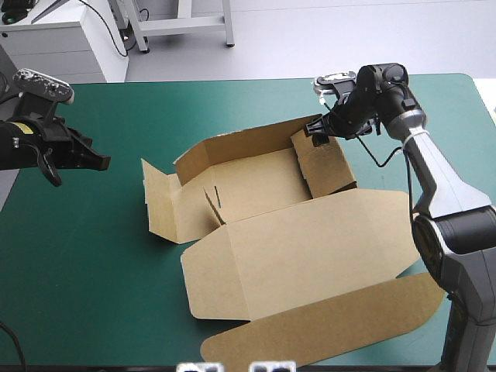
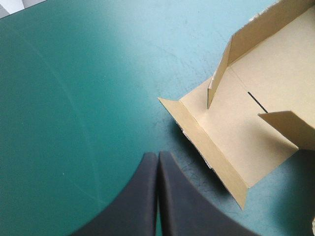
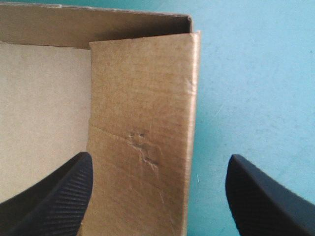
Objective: Fold the box
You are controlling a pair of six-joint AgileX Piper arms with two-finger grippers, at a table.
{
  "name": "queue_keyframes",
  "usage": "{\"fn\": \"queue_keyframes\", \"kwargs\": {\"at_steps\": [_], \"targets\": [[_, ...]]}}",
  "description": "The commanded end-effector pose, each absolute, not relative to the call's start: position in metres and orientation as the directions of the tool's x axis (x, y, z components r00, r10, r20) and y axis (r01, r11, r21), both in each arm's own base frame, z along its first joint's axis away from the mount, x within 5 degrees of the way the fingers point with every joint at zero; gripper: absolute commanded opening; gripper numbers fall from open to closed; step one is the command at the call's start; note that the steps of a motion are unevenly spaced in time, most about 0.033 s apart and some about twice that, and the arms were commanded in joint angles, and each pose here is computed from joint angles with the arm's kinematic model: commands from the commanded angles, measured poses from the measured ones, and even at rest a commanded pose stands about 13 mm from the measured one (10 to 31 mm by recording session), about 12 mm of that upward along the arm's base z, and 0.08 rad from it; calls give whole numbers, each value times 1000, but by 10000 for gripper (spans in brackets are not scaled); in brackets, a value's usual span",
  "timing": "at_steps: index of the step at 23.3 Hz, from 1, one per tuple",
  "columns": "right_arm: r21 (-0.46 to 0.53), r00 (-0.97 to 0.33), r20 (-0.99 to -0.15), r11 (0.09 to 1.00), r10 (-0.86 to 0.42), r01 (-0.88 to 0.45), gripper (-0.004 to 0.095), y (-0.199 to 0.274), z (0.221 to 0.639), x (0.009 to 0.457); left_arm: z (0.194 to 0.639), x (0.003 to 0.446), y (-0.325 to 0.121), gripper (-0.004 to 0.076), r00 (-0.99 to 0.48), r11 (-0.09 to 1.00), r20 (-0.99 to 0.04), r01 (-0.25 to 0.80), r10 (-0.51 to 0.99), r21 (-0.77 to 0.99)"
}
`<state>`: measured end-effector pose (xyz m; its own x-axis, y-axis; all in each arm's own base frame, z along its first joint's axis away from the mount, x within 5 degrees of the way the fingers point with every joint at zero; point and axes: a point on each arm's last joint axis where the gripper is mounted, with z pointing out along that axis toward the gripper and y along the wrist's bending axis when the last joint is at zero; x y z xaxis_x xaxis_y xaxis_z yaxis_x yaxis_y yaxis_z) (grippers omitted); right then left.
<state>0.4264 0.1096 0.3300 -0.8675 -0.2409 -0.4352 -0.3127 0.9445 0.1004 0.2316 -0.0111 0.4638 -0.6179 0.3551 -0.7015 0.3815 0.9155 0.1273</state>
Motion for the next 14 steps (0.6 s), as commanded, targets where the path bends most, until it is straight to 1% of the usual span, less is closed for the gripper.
{"fn": "queue_keyframes", "kwargs": {"at_steps": [1, 4, 6, 9, 10, 12, 14], "targets": [[96, -814, -531, 938, -235, -334, 697, 105, 377, 406, 481, 225, -12, -9, -549, 922, -767, 358, 333, 145], [90, -813, -523, 933, -255, -350, 698, 106, 375, 405, 481, 225, -12, -9, -549, 922, -767, 358, 333, 145], [81, -826, -499, 934, -264, -347, 697, 105, 366, 406, 481, 225, -12, -9, -549, 922, -767, 358, 333, 145], [66, -850, -445, 936, -281, -345, 697, 103, 348, 406, 481, 225, -12, -9, -549, 922, -767, 358, 333, 145], [67, -869, -403, 938, -287, -341, 692, 102, 335, 405, 481, 225, -12, -9, -549, 922, -767, 358, 333, 145], [76, -889, -354, 938, -291, -337, 660, 103, 318, 406, 481, 225, -12, -9, -549, 922, -767, 358, 333, 145], [80, -900, -322, 939, -294, -335, 577, 104, 304, 411, 481, 225, -12, -9, -549, 922, -767, 358, 333, 145]]}}
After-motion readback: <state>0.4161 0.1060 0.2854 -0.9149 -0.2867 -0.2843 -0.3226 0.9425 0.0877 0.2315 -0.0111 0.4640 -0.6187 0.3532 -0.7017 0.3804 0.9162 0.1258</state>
